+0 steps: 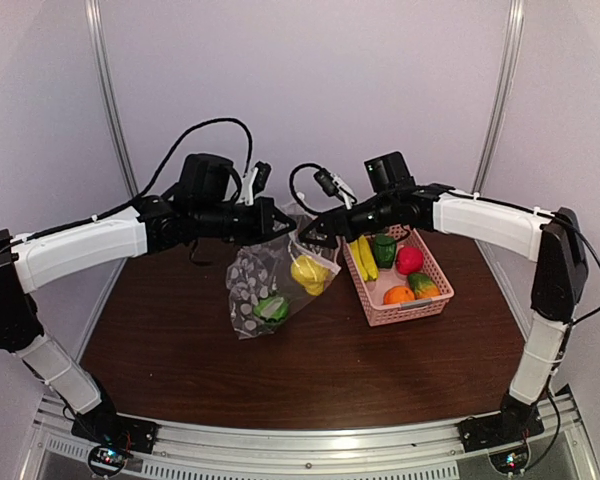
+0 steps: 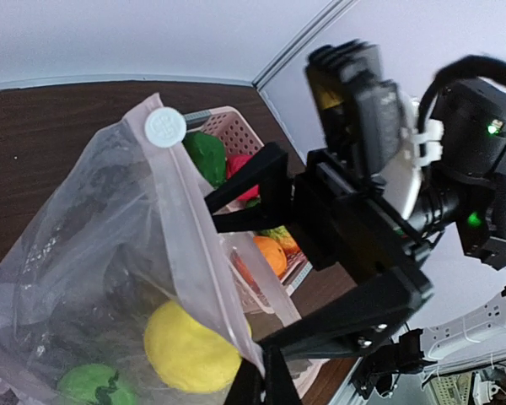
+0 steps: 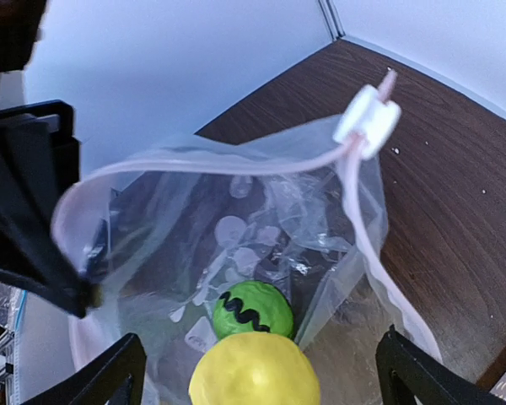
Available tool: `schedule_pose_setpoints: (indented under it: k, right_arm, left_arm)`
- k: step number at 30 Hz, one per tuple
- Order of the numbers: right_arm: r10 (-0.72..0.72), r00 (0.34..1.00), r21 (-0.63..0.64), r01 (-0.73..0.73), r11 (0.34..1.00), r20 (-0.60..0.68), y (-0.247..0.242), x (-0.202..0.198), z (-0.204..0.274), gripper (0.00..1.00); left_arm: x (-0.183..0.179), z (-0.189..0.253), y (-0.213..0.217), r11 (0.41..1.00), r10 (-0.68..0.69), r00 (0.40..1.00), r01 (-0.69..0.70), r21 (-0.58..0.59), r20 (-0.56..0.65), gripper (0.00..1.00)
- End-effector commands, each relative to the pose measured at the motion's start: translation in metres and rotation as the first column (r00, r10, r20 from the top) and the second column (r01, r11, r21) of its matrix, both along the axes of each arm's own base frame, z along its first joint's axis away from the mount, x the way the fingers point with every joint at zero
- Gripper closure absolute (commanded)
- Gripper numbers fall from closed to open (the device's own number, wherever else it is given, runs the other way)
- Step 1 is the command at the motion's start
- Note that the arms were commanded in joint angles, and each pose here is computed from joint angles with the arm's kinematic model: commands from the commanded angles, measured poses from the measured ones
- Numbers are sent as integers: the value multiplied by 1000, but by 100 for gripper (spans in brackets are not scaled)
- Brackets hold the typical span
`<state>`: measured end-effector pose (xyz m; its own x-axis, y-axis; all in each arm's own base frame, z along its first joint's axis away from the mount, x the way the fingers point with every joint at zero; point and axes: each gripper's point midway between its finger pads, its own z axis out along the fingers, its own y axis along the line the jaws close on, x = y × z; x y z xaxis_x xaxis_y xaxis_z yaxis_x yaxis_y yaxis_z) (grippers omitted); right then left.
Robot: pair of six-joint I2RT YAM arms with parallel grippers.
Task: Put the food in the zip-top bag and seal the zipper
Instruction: Place the fake fruit in the zipper food storage bag, then pick up the fake fruit from the bin.
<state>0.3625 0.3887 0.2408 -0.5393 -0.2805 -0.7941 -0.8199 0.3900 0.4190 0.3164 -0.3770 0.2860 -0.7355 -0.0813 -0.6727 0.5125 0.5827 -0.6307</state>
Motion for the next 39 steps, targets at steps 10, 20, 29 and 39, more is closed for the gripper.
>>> schedule_pose_setpoints:
  k: [10,20,29,39]
  right_arm:
    - [-179,975,73,170,983,134,-109,29,89,8]
    - [-402,885,-424,465,777,234,-214,88,-29,15]
    - [-294,914,-702,403,587,279,-251,113,-91,7]
    - [-244,948,-809,305,502,206,-260,119,-143,5]
  left_arm:
    - [19,-10,51,981,135,987,-146,129,91,100]
    - [14,-14,7,995,-22,999,17,97,46,100]
    - [8,-36,9,996,-12,1000,14,88,-22,100]
    - [5,-36,16,995,-2,1000,3,104,-11,100]
